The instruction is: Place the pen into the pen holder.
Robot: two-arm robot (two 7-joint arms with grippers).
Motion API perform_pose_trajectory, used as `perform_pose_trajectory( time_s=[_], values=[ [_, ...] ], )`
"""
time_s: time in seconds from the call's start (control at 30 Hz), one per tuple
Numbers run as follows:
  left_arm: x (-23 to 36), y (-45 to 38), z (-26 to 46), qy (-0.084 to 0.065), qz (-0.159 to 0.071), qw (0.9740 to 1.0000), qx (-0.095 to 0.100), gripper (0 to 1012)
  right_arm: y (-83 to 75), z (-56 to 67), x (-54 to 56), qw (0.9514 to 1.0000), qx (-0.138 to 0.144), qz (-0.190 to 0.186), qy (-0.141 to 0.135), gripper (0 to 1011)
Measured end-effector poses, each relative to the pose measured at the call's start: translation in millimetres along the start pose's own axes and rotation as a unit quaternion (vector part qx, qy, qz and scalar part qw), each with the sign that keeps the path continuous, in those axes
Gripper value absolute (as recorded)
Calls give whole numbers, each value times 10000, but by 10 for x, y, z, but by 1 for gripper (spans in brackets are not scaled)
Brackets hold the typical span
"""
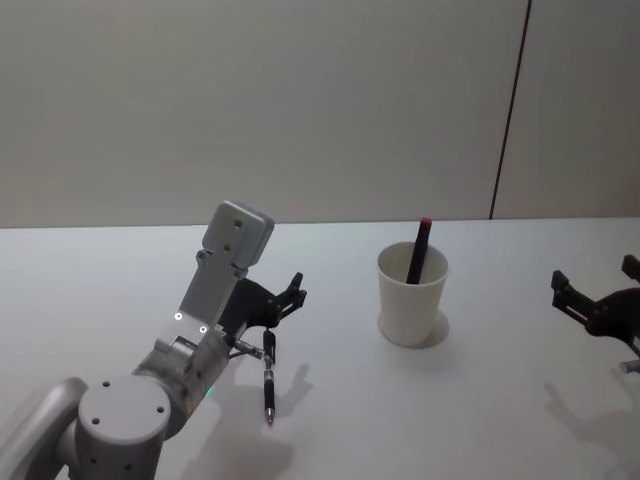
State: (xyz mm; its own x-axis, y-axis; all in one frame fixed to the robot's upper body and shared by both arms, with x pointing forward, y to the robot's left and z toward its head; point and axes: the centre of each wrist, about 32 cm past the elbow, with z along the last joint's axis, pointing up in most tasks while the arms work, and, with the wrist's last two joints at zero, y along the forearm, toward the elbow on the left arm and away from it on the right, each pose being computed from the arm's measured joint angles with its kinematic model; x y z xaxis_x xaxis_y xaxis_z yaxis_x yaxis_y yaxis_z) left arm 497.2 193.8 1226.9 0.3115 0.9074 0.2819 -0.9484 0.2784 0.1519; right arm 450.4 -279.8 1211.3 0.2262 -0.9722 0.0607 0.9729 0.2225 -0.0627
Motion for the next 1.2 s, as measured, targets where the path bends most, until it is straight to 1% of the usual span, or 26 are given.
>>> perform_pose_trajectory(
  time_s=[0.07,0.17,0.2,0.27,0.37,0.4,0.63,0.73,0.83,0.87,1.0,1.07,1.2],
  values=[
    [0,1,7,0,17,10000,46,1003,0,0,0,10000,0,0,0,1001],
    [-4,4,25,6,67,9998,190,1003,0,0,0,10000,0,0,0,1001],
    [-4,4,25,6,67,9998,190,1003,0,0,0,10000,0,0,0,1001],
    [-12,7,44,25,107,9995,307,1003,0,0,0,10000,-1,0,0,1001],
    [-18,9,51,43,132,9991,394,1003,0,0,0,10000,0,0,0,1001],
    [-24,12,57,56,154,9988,459,1003,0,-1,0,10000,-1,0,0,1001],
    [-51,21,73,90,199,9977,647,1003,0,0,0,10000,0,0,0,1001],
    [-59,23,76,81,207,9973,702,1003,0,0,0,10000,-1,0,-1,1001],
    [-70,24,85,63,225,9966,796,1003,0,0,0,10000,0,0,0,1001],
    [-70,24,85,63,225,9966,796,1003,0,0,0,10000,0,0,0,1002],
    [-89,23,104,70,256,9953,930,1003,0,-1,0,10000,-1,0,0,1001],
    [-91,22,106,73,264,9951,953,1003,0,0,0,10000,0,0,0,1001],
    [-109,17,134,103,319,9935,1089,1003,0,0,0,10000,-1,0,-1,1002]
  ],
)
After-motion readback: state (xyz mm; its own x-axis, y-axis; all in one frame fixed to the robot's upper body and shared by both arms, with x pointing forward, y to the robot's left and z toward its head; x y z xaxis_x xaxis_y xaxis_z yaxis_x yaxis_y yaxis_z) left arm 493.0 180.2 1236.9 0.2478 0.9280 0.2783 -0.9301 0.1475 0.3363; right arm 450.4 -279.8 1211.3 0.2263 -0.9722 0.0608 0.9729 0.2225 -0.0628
